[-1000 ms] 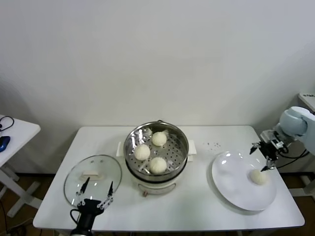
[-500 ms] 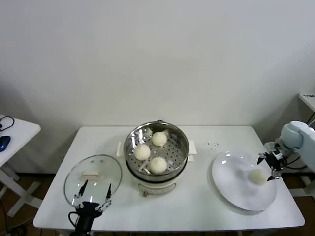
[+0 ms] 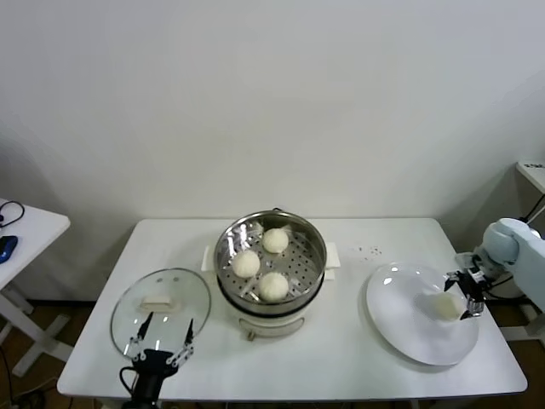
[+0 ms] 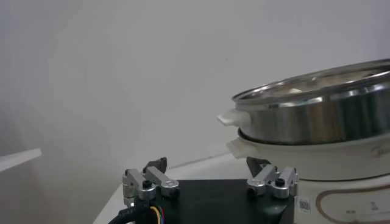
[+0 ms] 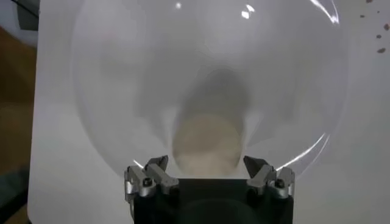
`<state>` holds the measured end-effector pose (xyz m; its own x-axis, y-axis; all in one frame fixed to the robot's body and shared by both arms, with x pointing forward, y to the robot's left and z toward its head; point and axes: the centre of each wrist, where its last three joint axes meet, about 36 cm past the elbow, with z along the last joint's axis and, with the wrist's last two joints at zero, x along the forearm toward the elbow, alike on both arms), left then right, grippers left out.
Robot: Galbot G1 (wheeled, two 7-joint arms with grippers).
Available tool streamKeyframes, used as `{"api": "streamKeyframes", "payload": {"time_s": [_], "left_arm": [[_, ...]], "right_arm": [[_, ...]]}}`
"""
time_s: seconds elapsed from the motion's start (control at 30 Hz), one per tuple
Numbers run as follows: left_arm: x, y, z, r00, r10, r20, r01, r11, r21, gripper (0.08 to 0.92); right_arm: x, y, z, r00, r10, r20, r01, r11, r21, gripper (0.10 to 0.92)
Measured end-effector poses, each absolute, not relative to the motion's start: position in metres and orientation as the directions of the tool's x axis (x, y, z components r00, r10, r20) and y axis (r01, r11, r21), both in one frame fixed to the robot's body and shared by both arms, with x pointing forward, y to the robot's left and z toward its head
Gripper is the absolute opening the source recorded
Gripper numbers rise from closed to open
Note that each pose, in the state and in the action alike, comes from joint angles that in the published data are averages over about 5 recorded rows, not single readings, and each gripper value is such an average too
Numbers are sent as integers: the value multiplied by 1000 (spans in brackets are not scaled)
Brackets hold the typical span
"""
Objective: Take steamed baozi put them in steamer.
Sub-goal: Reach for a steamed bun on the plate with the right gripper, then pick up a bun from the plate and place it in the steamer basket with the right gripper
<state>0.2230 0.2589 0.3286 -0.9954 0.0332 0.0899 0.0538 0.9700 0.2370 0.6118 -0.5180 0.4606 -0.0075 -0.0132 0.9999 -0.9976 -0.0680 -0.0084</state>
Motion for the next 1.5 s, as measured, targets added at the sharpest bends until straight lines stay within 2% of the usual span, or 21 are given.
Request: {"api": "streamKeyframes", "payload": {"time_s": [0.37, 0.7, 1.1, 1.3, 1.5], "left_arm": [[223, 260, 328, -995, 30, 92, 51, 970, 238, 823], [222, 259, 327, -995, 28, 95, 50, 970, 239, 823], [221, 259, 327, -995, 30, 94, 51, 970, 239, 823], [224, 258, 328, -996, 31, 87, 51, 970, 238, 823], [226, 253, 329, -996, 37, 78, 54, 971, 233, 823]], "right_arm": [[613, -516, 454, 10, -16, 1000, -998, -61, 9, 820], [614, -518, 455, 7, -26, 1000, -999, -49, 5, 722], [618, -519, 463, -6, -44, 999, -999, -33, -8, 712], [627, -508, 481, -26, -92, 995, -1000, -13, -27, 712], [649, -479, 523, -73, -175, 982, -997, 5, -73, 712]]}}
